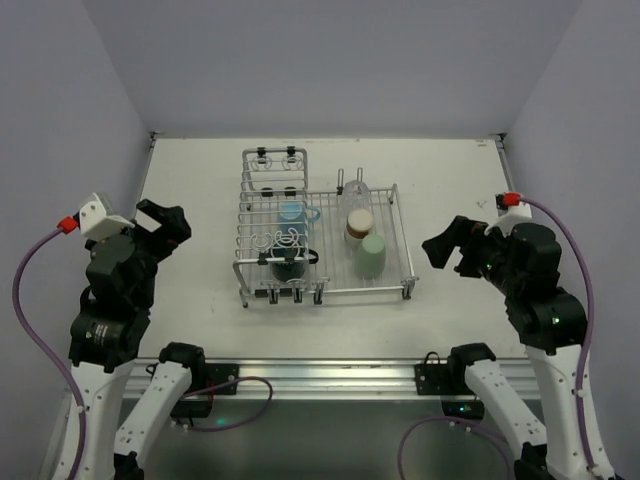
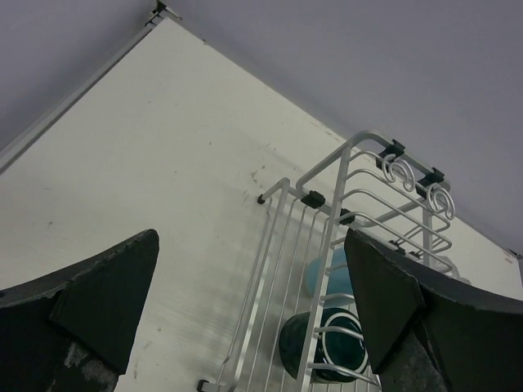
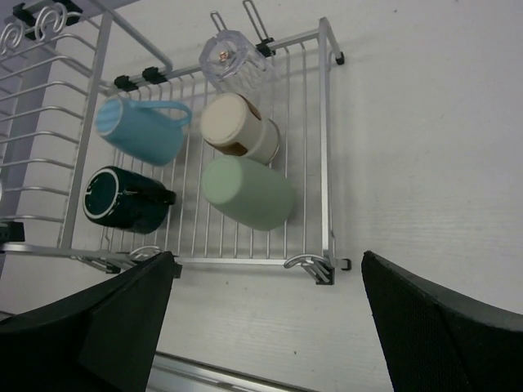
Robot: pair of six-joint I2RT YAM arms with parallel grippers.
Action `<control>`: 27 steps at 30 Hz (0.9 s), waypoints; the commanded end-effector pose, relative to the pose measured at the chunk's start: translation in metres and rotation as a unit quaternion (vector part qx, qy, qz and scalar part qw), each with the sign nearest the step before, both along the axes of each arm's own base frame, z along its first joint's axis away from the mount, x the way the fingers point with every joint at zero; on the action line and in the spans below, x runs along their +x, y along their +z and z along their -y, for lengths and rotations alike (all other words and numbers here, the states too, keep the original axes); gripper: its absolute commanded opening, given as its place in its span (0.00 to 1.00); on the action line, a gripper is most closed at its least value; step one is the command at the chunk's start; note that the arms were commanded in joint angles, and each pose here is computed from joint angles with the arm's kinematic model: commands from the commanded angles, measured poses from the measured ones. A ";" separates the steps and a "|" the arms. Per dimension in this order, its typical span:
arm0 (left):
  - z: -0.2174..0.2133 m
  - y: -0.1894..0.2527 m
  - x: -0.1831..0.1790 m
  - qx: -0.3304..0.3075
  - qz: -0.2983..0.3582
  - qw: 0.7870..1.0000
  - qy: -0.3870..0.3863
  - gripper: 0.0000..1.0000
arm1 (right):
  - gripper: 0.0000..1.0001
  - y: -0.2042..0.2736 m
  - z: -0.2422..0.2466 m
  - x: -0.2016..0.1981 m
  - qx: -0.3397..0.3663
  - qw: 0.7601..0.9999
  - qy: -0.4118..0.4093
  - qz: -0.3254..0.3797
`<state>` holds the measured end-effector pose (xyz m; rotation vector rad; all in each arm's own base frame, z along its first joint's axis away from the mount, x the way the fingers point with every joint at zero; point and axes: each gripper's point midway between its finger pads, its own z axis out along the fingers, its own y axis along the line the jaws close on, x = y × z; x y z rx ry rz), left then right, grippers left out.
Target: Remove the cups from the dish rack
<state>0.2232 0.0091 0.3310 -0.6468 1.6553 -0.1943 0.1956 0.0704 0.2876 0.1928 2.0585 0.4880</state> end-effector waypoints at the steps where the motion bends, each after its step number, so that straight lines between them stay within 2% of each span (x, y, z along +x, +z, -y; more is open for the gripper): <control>1: 0.004 0.003 0.005 0.019 0.007 1.000 -0.018 1.00 | 0.99 -0.004 -0.024 0.013 0.011 0.998 0.069 -0.005; 3: 0.007 0.001 0.007 0.016 0.010 0.999 -0.026 1.00 | 0.99 -0.009 -0.035 0.022 0.014 0.996 0.082 -0.022; 5: 0.014 0.000 0.009 0.015 0.013 0.999 -0.045 1.00 | 0.99 -0.019 -0.035 0.038 -0.011 0.997 0.059 -0.046; 6: 0.017 0.002 0.011 0.014 0.020 0.998 -0.053 1.00 | 0.99 -0.016 -0.047 0.039 -0.018 0.996 0.078 -0.043; 8: 0.025 0.003 0.013 0.012 0.025 0.997 -0.074 1.00 | 0.99 -0.016 -0.051 0.051 -0.036 0.996 0.065 -0.043; 11: 0.031 0.002 0.015 0.011 0.025 0.995 -0.091 1.00 | 0.99 -0.029 -0.069 0.064 -0.051 0.992 0.085 -0.072; 16: 0.037 0.002 0.017 0.006 0.028 0.994 -0.107 1.00 | 0.99 -0.057 -0.086 0.090 -0.112 0.983 0.095 -0.114; 27: 0.046 -0.007 0.025 0.001 0.022 0.992 -0.127 1.00 | 0.99 -0.090 -0.116 0.104 -0.194 0.963 0.118 -0.144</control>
